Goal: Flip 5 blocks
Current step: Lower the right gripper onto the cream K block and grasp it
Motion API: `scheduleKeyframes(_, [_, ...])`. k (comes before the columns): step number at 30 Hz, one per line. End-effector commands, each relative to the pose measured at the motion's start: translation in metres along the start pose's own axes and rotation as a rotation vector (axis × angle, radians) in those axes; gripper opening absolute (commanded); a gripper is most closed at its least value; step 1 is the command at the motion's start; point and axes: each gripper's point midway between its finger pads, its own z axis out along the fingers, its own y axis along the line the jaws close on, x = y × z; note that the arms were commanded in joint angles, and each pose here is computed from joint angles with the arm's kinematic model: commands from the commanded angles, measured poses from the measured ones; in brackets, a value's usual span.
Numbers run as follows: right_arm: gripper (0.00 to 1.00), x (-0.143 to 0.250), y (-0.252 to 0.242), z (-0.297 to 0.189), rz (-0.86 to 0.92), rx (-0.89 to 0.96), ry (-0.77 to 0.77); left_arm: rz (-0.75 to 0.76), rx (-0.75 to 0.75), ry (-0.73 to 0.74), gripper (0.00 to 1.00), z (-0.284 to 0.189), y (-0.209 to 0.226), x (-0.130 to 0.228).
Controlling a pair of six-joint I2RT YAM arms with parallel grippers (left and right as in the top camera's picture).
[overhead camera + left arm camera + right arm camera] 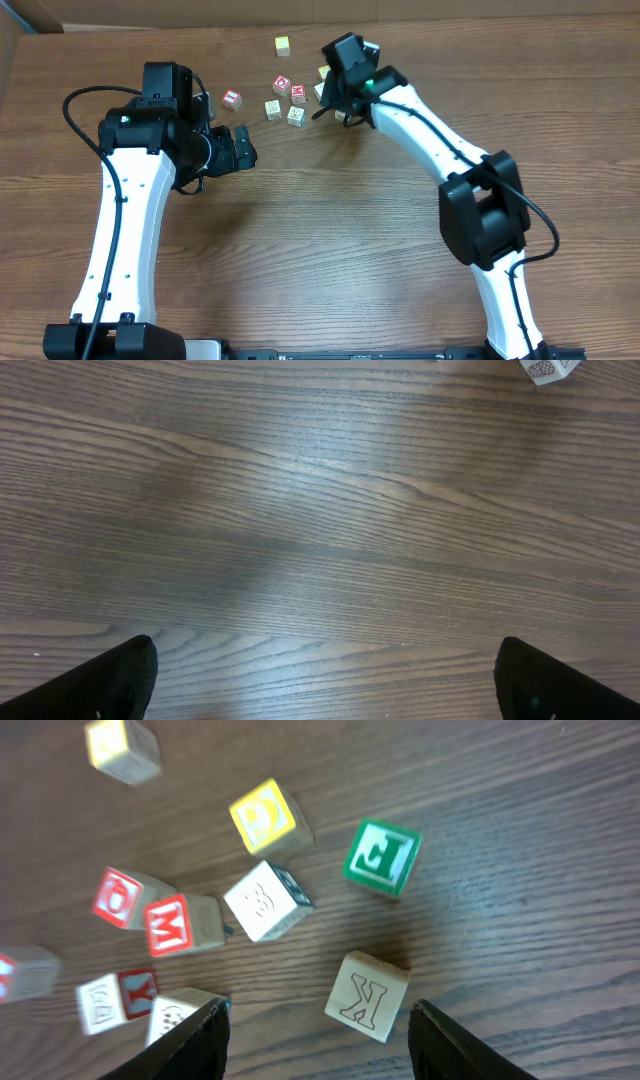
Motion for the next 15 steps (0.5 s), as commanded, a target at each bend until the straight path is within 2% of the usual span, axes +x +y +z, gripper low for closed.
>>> scheduleKeyframes(1, [0.60, 0.000, -0.012, 0.014, -0.002, 0.077, -0.041, 0.002, 0.001, -0.021, 1.00, -0.005, -0.001, -0.006])
scheduleKeyframes(15, [0.61, 0.016, -0.024, 0.047, 0.047, 0.095, -0.049, 0.002, 0.001, -0.021, 1.00, -0.005, -0.001, -0.006])
